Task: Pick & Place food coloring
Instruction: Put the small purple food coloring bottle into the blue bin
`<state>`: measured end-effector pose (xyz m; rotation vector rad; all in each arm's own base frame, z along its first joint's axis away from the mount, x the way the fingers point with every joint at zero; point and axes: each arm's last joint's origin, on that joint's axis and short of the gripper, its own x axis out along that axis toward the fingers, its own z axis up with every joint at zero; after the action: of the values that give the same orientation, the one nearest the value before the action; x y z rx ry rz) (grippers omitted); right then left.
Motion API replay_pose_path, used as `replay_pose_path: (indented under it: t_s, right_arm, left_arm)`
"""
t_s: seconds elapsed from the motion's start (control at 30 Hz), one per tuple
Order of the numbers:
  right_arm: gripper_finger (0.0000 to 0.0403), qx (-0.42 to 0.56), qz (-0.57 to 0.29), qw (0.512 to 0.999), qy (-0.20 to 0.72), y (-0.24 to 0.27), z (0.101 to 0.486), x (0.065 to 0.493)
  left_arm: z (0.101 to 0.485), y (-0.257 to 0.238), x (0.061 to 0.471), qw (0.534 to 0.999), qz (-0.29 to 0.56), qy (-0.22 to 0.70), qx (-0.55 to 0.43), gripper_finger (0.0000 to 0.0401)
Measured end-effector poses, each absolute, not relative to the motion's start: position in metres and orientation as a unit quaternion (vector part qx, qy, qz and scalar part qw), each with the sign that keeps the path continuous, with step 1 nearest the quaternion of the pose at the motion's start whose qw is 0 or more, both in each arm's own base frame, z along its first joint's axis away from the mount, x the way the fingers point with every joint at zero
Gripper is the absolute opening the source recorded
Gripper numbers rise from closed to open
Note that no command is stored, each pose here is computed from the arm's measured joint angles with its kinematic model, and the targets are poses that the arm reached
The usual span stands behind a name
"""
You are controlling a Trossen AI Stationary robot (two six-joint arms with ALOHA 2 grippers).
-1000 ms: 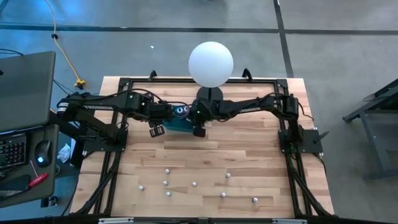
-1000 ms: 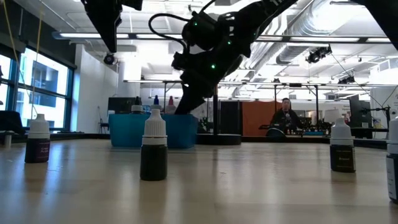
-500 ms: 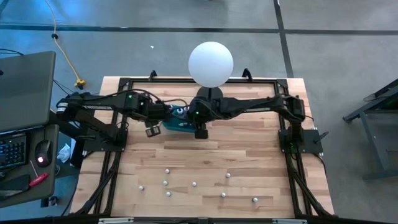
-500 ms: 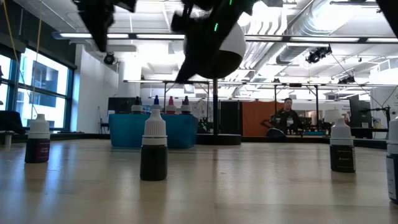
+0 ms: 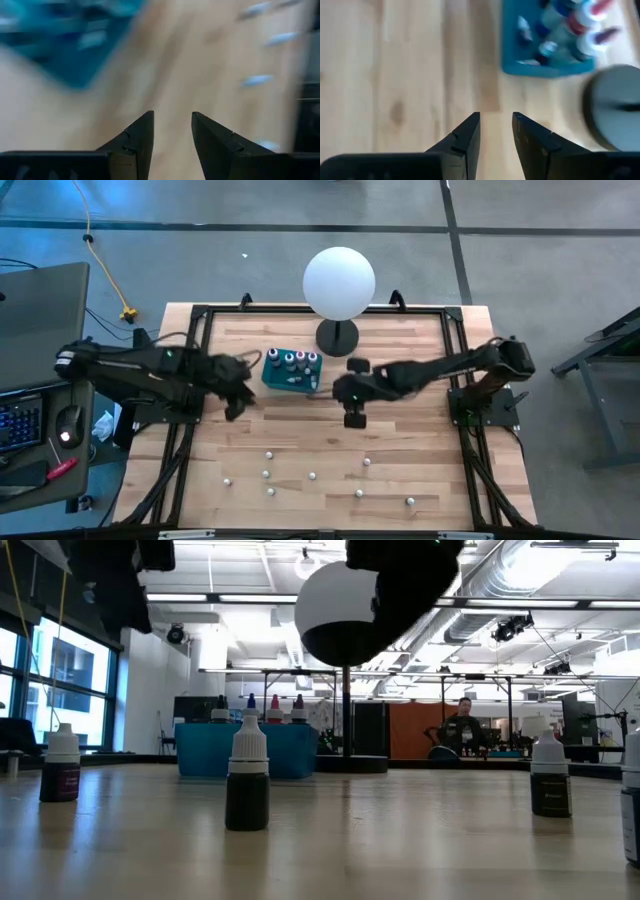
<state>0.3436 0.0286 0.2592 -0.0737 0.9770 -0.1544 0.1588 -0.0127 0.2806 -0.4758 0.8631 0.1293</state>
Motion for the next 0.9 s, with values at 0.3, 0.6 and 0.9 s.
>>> replay_pose_path:
  t_s: [0.3, 0.6, 0.9]
  right_arm:
    - [0.0102, 0.001, 0.004, 0.948, 0.317, 0.053, 0.197, 0.332]
    - [0.0101, 0.013, 0.018, 0.961, 0.275, 0.054, 0.189, 0.329]
    - [0.0102, 0.014, 0.019, 0.962, 0.270, 0.054, 0.190, 0.329]
  left_arm:
    - [0.217, -0.066, 0.182, 0.896, -0.130, 0.367, -0.213, 0.0130]
    - [0.174, -0.104, 0.205, 0.891, -0.193, 0.401, -0.087, 0.0130]
    - [0.146, -0.110, 0.214, 0.885, -0.168, 0.433, -0.036, 0.0130]
